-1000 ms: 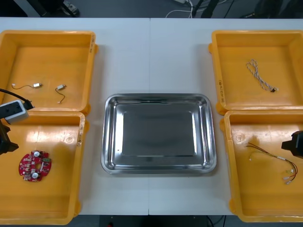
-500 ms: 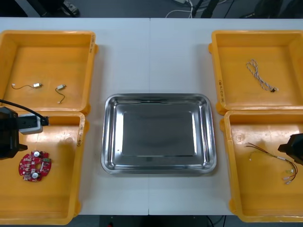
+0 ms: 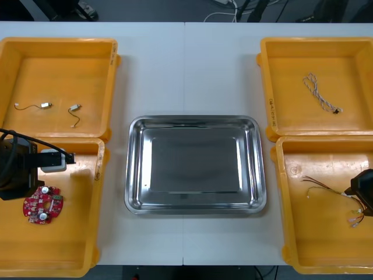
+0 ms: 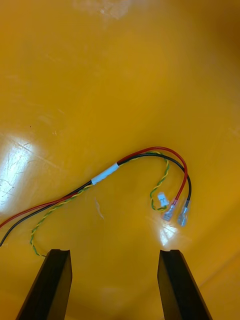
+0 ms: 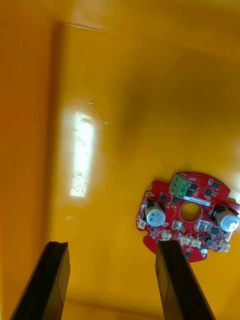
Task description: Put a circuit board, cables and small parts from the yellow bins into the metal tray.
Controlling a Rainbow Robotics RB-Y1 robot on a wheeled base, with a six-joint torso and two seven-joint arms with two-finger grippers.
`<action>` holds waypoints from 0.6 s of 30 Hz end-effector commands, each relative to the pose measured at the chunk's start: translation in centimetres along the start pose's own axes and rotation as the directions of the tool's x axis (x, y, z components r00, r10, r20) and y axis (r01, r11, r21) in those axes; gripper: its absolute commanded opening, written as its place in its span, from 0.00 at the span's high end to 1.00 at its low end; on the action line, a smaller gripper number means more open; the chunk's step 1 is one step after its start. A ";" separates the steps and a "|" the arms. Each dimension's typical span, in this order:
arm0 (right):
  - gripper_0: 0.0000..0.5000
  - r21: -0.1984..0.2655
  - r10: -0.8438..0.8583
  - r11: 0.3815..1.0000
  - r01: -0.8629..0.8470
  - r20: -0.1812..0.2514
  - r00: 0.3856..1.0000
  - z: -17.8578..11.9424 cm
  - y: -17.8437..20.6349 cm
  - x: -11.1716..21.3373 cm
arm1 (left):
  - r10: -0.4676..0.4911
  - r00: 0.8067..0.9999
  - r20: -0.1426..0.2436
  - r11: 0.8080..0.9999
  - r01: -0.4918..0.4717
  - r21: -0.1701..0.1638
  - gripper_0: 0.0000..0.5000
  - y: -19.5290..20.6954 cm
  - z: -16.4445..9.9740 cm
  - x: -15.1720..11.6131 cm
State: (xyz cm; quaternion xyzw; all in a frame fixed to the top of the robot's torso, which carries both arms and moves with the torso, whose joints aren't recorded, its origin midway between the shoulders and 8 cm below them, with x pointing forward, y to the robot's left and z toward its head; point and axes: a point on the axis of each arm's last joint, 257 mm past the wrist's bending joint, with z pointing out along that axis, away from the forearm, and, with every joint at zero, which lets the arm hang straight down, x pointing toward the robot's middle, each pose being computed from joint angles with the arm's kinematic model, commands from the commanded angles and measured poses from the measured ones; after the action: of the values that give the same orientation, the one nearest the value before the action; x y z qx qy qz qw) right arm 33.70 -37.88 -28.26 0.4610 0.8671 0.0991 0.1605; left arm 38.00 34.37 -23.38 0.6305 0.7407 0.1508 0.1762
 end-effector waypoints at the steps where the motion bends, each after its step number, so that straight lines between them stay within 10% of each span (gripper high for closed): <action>1: 0.00 0.006 0.052 0.999 -0.052 0.003 0.999 0.0 1.9 -1.1 | 0.034 0.999 -0.036 0.999 -0.034 0.022 0.00 -1.6 0.7 1.4; 18: 0.00 0.021 0.279 0.960 -0.280 0.029 0.960 1.4 2.1 -4.8 | 0.064 0.997 -0.044 0.998 -0.062 0.030 0.00 -4.1 3.2 1.3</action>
State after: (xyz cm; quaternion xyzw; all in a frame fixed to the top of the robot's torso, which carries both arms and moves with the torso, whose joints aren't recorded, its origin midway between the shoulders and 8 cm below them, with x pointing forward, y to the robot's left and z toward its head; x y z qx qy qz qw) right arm 37.23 -39.76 -29.57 0.5448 0.8223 0.0992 0.1310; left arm 36.36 33.42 -27.57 0.6429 0.7336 0.1431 0.1674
